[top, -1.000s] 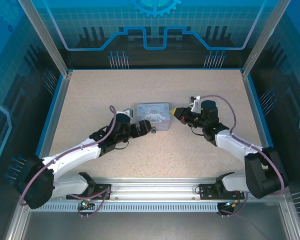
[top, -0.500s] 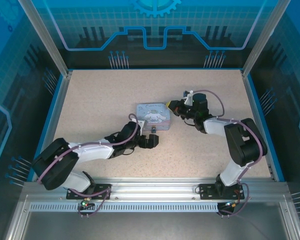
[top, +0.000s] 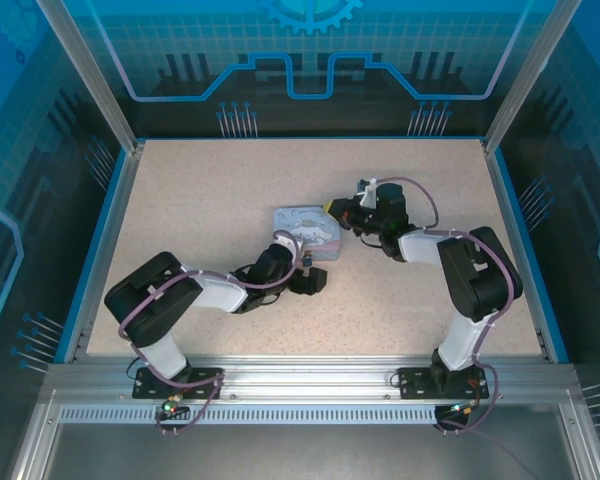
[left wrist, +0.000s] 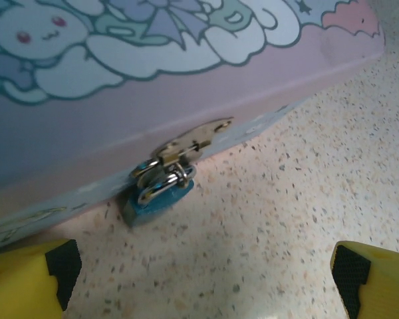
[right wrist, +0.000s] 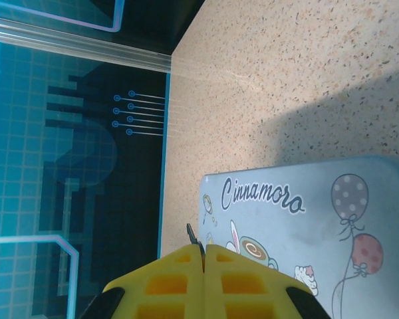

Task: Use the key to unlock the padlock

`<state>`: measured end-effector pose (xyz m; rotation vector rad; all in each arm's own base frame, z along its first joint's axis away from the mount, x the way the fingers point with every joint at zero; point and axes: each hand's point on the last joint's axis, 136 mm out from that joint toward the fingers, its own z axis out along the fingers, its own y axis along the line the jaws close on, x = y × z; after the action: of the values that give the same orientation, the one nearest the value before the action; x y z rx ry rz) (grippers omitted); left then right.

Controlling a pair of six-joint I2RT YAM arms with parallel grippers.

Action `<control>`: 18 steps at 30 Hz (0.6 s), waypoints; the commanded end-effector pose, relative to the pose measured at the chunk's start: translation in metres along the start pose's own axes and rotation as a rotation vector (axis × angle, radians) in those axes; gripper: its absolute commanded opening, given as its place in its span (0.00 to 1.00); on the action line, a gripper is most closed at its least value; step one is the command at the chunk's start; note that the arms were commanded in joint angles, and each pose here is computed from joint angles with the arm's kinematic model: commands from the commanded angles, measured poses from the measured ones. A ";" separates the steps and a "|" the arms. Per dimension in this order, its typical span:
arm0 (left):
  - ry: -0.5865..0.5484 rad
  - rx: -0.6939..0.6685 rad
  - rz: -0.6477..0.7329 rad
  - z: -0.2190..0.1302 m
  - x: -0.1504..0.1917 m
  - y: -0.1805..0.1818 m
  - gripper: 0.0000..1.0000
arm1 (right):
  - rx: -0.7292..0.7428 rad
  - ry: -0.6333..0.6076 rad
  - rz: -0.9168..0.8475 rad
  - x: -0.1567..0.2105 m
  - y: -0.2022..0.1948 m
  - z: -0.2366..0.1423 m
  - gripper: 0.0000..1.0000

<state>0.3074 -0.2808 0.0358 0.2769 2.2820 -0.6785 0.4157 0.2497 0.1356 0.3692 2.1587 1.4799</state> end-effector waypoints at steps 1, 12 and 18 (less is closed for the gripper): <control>-0.029 -0.025 0.034 0.012 -0.002 0.005 0.99 | -0.021 0.019 -0.036 0.001 0.011 0.008 0.00; -0.054 0.019 0.031 0.031 -0.007 -0.003 0.99 | 0.010 0.044 -0.041 0.006 0.006 0.012 0.00; -0.055 0.131 -0.002 0.032 -0.018 -0.028 0.99 | 0.018 0.055 -0.037 0.007 0.002 0.015 0.00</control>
<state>0.3365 -0.3047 0.0400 0.2797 2.1747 -0.7124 0.4178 0.2562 0.1317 0.3446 2.1988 1.4576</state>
